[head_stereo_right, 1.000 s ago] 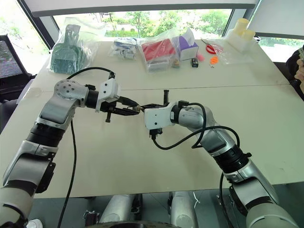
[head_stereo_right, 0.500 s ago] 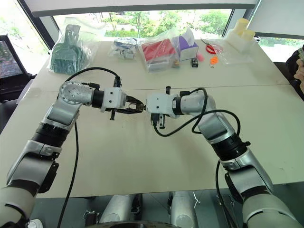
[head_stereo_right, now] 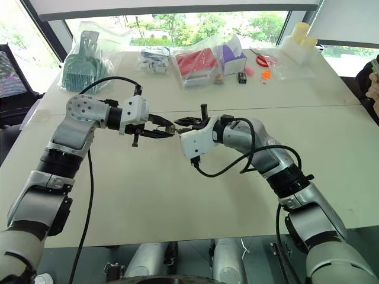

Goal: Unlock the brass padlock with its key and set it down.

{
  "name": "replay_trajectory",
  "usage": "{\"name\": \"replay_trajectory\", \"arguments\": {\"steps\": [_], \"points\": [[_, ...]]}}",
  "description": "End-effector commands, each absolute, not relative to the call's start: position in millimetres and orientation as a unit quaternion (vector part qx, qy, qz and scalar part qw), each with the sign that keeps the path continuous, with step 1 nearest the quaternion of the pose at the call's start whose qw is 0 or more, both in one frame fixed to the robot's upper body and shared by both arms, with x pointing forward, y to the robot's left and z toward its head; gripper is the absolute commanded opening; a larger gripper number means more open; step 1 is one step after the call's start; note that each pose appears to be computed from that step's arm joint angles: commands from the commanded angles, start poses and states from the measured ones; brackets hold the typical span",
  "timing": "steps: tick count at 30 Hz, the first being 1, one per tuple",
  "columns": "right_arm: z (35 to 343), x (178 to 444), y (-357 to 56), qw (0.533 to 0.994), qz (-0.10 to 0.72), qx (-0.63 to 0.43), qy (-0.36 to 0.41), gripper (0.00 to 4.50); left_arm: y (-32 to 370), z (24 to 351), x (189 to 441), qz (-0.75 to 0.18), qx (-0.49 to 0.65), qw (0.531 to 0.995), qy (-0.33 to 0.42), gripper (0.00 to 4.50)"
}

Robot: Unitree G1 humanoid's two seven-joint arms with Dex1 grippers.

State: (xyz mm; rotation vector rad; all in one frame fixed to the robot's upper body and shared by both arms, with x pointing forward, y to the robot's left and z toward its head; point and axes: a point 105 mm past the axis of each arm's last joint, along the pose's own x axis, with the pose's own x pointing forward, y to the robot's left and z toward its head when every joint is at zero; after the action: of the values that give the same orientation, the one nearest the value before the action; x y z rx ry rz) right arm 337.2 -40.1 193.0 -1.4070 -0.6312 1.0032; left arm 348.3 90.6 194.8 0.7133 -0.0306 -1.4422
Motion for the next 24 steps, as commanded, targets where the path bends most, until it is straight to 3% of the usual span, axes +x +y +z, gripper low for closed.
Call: {"name": "replay_trajectory", "arguments": {"steps": [1, 3, 4, 13, 16, 22, 23, 24], "points": [[214.5, 329.7, -38.4, 0.594, 0.404, -0.605, -0.343, 3.03, 86.0, 216.7, 344.1, -0.657, 0.306, 0.688, -0.034, 0.76], [217.2, 328.5, -36.8, 0.592, 0.4, -0.602, -0.357, 4.11, 86.7, 216.5, 344.7, -0.656, 0.314, 0.685, -0.033, 0.76], [218.3, 328.0, -35.7, 0.588, 0.399, -0.602, -0.364, 4.42, 86.7, 216.7, 345.1, -0.656, 0.316, 0.685, -0.032, 0.76], [221.1, 326.0, -30.0, 0.565, 0.387, -0.605, -0.406, 4.42, 85.7, 220.8, 343.0, -0.666, 0.295, 0.684, -0.026, 0.76], [222.5, 325.6, -29.2, 0.561, 0.385, -0.604, -0.416, 3.54, 86.5, 220.4, 342.9, -0.667, 0.295, 0.684, -0.023, 0.76], [223.3, 326.0, -27.2, 0.551, 0.384, -0.607, -0.425, 0.44, 88.0, 219.5, 342.3, -0.669, 0.292, 0.684, -0.018, 0.76], [223.3, 326.1, -27.2, 0.55, 0.384, -0.608, -0.425, 0.17, 88.3, 219.4, 342.0, -0.669, 0.292, 0.683, -0.017, 0.76], [223.3, 326.2, -27.3, 0.549, 0.384, -0.608, -0.426, 0.17, 88.5, 219.4, 341.8, -0.67, 0.291, 0.683, -0.016, 0.76]]}}
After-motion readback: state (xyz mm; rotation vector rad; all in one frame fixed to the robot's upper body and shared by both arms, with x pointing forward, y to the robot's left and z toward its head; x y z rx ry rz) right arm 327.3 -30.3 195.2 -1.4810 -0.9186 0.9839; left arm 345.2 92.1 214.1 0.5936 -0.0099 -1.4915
